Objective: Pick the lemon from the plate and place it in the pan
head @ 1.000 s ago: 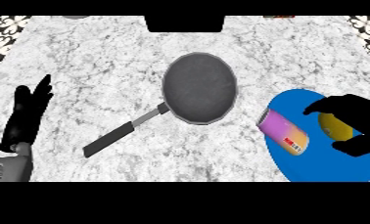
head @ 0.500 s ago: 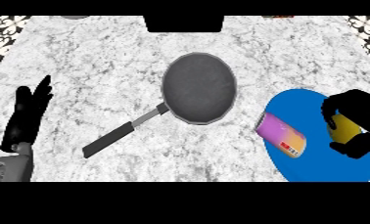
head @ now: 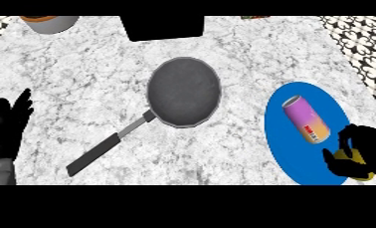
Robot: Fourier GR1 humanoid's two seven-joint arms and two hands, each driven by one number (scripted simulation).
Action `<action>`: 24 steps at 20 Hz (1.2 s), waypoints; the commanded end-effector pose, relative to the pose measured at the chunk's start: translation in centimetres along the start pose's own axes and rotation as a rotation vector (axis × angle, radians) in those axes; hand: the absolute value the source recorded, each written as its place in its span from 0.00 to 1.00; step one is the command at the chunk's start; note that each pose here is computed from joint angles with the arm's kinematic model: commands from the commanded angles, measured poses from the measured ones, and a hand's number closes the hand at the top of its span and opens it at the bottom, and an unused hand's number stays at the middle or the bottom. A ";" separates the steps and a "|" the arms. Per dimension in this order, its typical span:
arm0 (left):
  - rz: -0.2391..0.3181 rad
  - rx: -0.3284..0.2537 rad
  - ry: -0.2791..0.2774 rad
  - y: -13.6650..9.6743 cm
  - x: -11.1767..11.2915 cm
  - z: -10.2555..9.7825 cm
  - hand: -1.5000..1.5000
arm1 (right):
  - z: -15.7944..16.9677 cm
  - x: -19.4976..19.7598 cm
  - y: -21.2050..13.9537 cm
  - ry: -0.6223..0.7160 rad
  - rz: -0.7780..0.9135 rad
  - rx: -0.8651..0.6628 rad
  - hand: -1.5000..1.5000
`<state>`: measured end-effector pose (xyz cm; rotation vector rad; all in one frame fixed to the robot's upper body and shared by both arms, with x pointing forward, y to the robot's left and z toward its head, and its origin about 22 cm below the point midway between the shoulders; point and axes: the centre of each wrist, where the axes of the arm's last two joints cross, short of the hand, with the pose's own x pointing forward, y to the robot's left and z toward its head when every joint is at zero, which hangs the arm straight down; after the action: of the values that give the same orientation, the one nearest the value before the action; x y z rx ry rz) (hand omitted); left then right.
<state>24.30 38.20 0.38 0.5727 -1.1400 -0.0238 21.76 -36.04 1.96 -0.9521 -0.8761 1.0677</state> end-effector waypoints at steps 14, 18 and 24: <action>0.013 -0.081 -0.069 -3.4 1.9 -0.3 0.50 | 15.5 17.8 -4.6 0.016 -0.310 -0.611 1.00; -0.009 -0.081 -0.070 -1.5 2.7 -0.8 0.50 | 15.0 21.3 -6.4 0.029 -0.343 -0.637 1.00; 0.002 -0.086 -0.083 -2.0 3.6 -0.9 0.50 | 8.8 26.2 -5.7 0.054 -0.480 -0.587 1.00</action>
<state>26.75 35.45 1.52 0.4998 -1.2081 -0.1027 19.17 -12.14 14.09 -1.2222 -1.3435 0.4493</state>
